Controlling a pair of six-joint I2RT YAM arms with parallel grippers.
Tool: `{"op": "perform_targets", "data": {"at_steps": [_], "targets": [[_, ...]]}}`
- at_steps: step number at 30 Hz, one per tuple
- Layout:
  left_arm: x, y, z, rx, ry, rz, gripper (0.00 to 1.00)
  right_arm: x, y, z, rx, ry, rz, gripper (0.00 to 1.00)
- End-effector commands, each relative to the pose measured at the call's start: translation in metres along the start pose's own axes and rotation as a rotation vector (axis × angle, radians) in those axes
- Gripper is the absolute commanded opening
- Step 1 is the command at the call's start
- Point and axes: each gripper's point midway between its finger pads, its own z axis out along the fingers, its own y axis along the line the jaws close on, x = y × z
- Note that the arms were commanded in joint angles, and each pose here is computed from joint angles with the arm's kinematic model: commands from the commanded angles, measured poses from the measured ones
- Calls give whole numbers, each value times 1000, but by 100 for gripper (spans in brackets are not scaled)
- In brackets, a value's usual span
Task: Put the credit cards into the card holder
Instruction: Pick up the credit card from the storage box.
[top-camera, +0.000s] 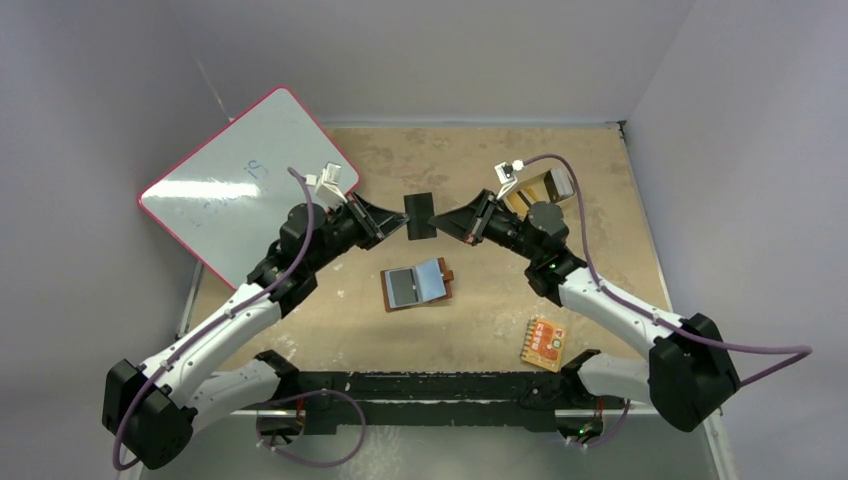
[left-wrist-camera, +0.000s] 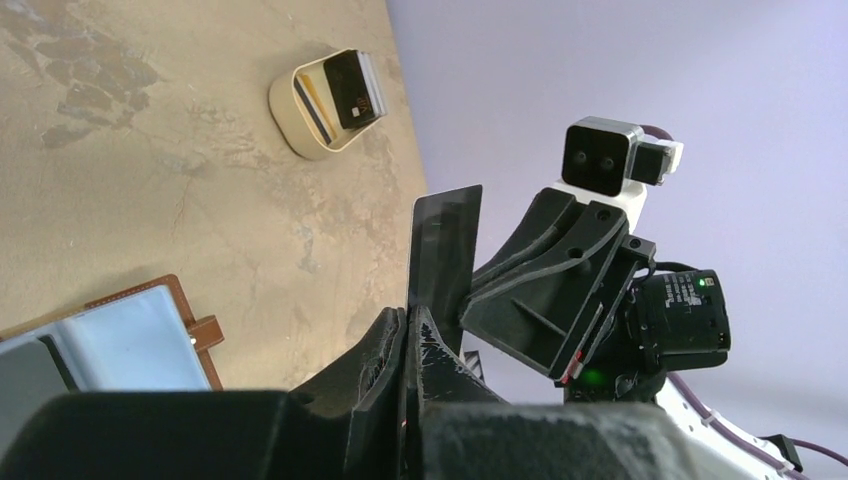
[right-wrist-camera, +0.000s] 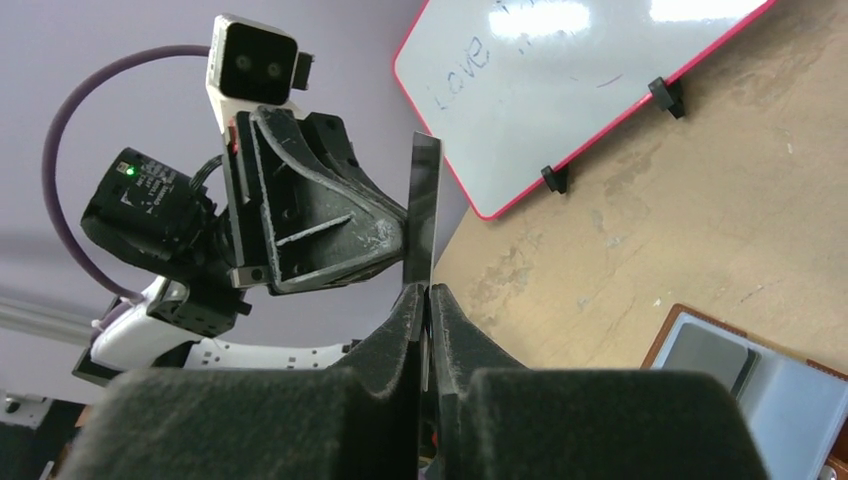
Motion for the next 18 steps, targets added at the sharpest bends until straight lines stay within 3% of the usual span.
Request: {"op": "perform_targets", "data": {"at_steps": [1, 6, 10, 18], "targets": [[-5, -24, -1, 104, -10, 19, 0, 4, 11, 0, -34, 36, -44, 11], [-2, -12, -1, 52, 1, 37, 0, 3, -13, -6, 114, 30, -87, 28], [11, 21, -1, -61, 42, 69, 0, -3, -39, -18, 276, 4, -143, 42], [37, 79, -2, -218, 107, 59, 0, 22, -109, -30, 528, 126, -184, 48]]}}
